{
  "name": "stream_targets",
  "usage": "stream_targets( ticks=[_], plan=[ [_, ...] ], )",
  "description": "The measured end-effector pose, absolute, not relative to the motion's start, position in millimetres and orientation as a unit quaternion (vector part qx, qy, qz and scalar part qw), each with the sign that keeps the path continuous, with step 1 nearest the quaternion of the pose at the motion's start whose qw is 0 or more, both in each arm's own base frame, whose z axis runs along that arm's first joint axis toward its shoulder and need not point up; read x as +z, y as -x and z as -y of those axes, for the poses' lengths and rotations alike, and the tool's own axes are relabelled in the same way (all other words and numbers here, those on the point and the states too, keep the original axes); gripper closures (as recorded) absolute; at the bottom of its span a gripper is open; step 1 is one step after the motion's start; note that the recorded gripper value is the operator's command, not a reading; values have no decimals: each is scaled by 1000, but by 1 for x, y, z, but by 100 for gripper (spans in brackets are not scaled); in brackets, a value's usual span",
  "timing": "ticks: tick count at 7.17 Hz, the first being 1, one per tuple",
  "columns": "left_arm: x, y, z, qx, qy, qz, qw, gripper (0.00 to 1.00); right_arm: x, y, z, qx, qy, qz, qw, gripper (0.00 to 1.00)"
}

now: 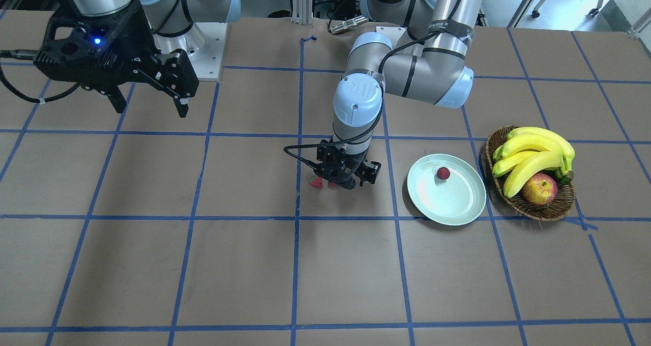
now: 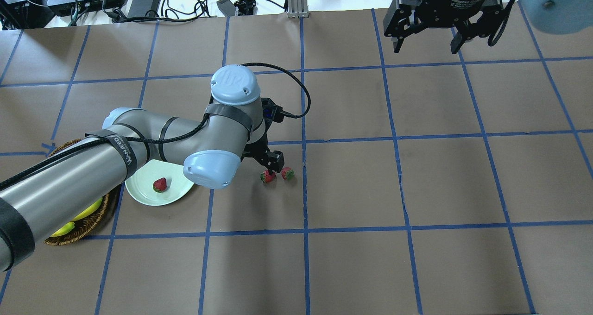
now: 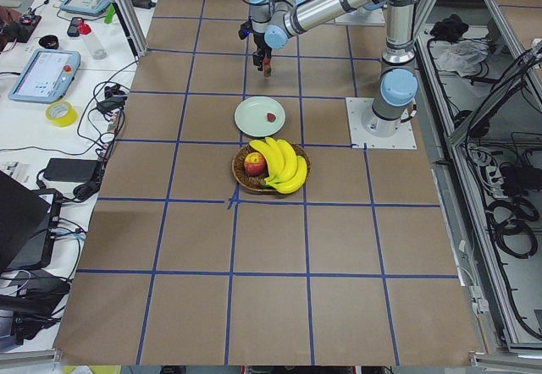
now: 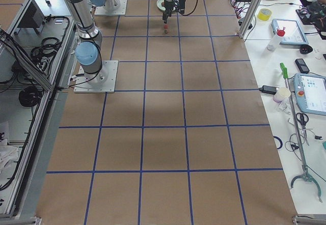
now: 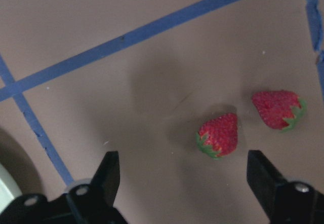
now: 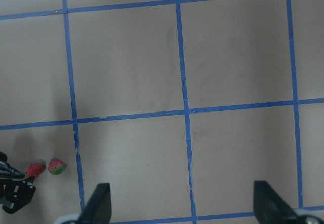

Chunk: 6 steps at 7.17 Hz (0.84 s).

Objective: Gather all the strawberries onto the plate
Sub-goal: 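Return the left gripper to the strawberries and grasp another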

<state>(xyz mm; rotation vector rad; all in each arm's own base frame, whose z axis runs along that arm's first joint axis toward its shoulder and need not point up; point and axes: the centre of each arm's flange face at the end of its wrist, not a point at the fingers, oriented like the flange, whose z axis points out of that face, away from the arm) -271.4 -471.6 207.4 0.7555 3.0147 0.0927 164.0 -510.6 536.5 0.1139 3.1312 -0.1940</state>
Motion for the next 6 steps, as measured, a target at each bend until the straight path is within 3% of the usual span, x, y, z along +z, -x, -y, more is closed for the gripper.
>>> stream_targets(
  ticks=[2,4,6],
  plan=[
    [186,272,459,20,-265,-964,8,10,536,-165,510,-61,-37,-997,2,0],
    [178,276,455,19,-270,-963,-13,40,533,-168,508,-59,-38,-998,2,0],
    [178,276,455,18,-291,-956,-17,78,532,-168,507,-58,-38,-998,1,0]
  ],
)
